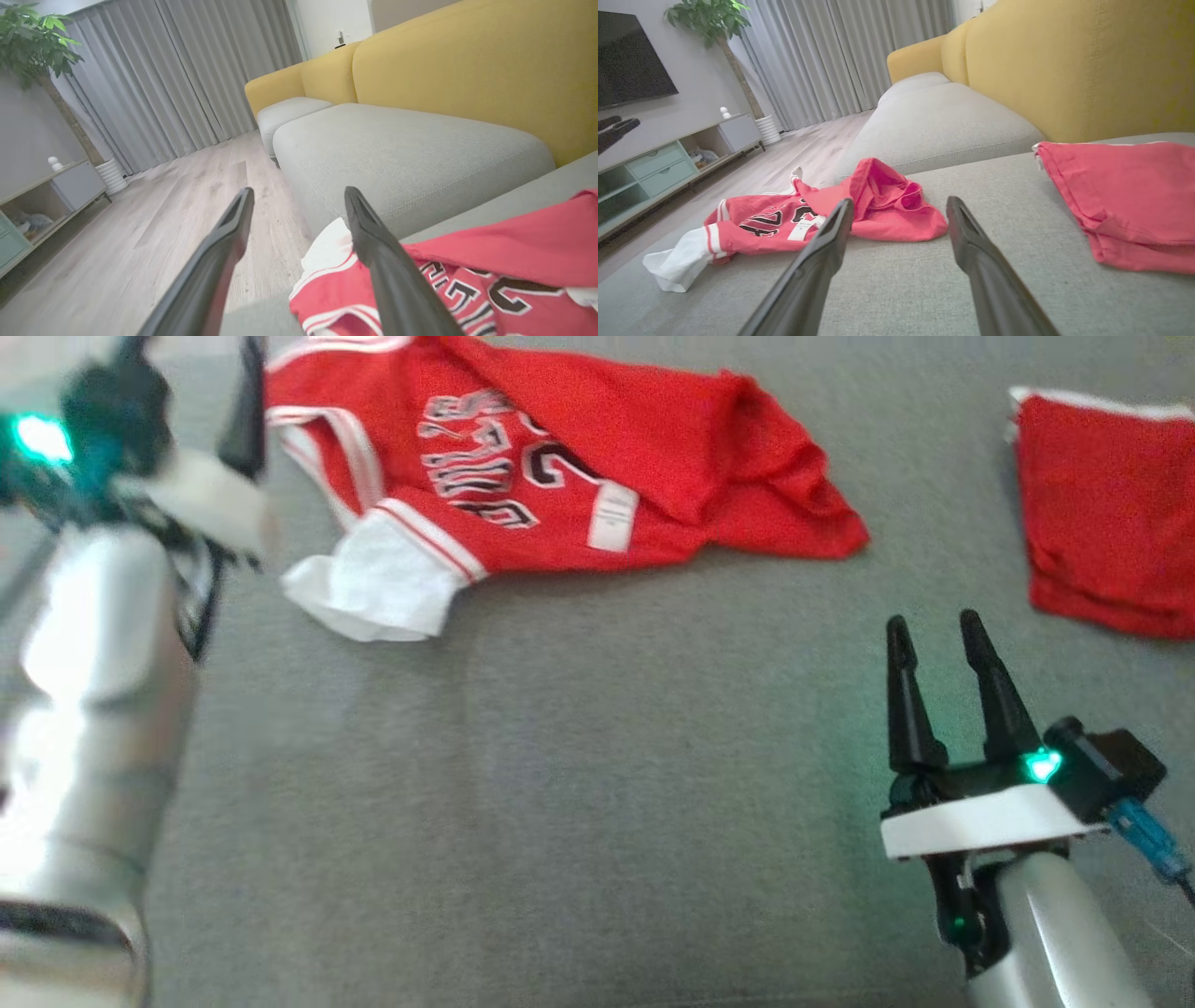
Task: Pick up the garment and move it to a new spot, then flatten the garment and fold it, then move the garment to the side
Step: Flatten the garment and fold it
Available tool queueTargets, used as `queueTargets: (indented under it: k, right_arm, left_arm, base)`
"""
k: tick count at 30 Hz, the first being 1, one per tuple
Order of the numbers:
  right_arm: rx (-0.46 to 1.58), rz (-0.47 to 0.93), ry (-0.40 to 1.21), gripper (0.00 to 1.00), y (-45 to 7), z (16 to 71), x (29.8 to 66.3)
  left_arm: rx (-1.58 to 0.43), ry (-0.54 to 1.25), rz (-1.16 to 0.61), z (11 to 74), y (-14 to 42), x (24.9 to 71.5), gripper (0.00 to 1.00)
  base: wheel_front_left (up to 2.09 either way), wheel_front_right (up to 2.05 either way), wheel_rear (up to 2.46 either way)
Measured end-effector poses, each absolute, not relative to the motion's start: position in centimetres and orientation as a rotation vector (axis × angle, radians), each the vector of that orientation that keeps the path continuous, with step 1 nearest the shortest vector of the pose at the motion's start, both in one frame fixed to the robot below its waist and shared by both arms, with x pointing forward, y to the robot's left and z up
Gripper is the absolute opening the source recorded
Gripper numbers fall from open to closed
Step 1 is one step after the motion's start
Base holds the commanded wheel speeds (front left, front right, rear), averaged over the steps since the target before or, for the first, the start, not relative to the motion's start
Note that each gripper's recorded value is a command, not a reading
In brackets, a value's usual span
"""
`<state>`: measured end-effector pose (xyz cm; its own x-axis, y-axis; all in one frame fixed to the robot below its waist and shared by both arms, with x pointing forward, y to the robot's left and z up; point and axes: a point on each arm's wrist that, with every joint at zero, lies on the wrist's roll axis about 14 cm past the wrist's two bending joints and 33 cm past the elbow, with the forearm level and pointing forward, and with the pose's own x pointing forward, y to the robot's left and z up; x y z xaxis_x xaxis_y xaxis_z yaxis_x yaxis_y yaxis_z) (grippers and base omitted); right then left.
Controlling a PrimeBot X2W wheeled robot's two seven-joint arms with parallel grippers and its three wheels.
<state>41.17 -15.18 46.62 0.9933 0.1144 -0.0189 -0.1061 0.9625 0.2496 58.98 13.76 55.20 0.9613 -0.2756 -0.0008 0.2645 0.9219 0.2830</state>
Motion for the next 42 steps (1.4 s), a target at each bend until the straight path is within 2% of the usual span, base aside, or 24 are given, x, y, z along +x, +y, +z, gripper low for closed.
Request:
queueTargets:
  k: [10,15,18,27,36,42]
  right_arm:
    - [0.242,0.171,0.023,1.0,-13.1,47.3,40.3]
    - [0.233,0.207,0.0,1.0,-12.1,48.4,39.6]
    - [0.232,0.207,-0.002,1.0,-12.0,48.5,39.5]
    - [0.139,0.164,0.075,1.0,-13.6,45.6,40.9]
    - [0.075,0.053,0.25,1.0,-16.0,42.0,49.9]
    - [0.051,0.028,0.402,1.0,-15.9,38.1,51.4]
  left_arm:
    - [0.061,0.034,-0.086,50.0,18.6,46.8,1.0]
    - [-0.033,0.055,-0.047,47.9,18.0,40.2,1.0]
    - [-0.068,0.058,-0.009,47.4,18.3,38.3,1.0]
    - [-0.08,0.067,0.001,46.9,18.2,38.4,1.0]
    - [-0.093,0.088,-0.001,45.9,17.9,41.1,1.0]
    - [-0.076,0.085,0.032,45.9,19.4,41.9,1.0]
  base:
    - [0.0,0.0,0.0]
    - [0.0,0.0,0.0]
    - [0.0,0.0,0.0]
    - [0.0,0.0,0.0]
    - [0.0,0.0,0.0]
    - [0.0,0.0,0.0]
